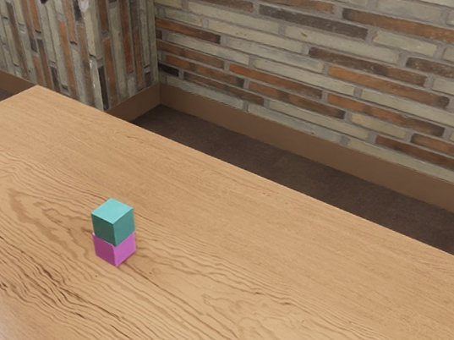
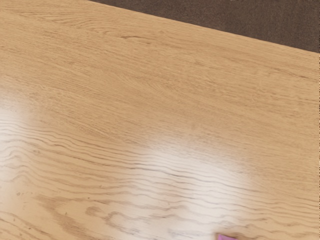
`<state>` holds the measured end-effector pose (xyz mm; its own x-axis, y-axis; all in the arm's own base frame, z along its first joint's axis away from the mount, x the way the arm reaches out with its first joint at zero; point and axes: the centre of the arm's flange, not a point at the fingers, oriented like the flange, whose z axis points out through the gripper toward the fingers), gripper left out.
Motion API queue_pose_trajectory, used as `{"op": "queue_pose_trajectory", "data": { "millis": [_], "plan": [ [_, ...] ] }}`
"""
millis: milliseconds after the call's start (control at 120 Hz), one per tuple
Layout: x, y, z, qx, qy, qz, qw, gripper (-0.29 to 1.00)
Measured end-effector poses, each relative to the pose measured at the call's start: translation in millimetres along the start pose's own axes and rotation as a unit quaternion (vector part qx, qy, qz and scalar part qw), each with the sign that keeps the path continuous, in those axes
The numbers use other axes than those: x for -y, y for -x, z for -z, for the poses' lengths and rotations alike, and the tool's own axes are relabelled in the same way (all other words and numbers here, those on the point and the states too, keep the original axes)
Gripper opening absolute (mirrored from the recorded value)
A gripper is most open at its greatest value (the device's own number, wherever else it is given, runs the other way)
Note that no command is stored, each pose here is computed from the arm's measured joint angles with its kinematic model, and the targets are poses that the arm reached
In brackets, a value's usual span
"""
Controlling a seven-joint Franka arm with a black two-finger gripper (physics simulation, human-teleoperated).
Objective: Pick up the blue block with one arm, and put the blue block on the table with one arm
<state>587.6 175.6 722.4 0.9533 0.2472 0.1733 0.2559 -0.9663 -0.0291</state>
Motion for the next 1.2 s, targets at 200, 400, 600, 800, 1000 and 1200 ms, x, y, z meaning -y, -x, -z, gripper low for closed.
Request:
{"op": "queue_pose_trajectory", "data": {
  "millis": [200,400,600,800,1000,1200],
  "plan": [
    [1,0,0,-0.001,0.006,-0.003,1.0,0.68],
    [-66,79,146,-0.11,0.01,-0.091,0.99,0.68],
    [-117,58,77,-0.029,-0.077,-0.126,0.989,0.68],
    [-90,14,-37,0.049,-0.055,-0.1,0.992,0.68],
    [-91,-9,-139,0.099,-0.025,-0.1,0.99,0.68],
    [-105,-5,-201,0.115,0.001,-0.114,0.987,0.68]
  ]
}}
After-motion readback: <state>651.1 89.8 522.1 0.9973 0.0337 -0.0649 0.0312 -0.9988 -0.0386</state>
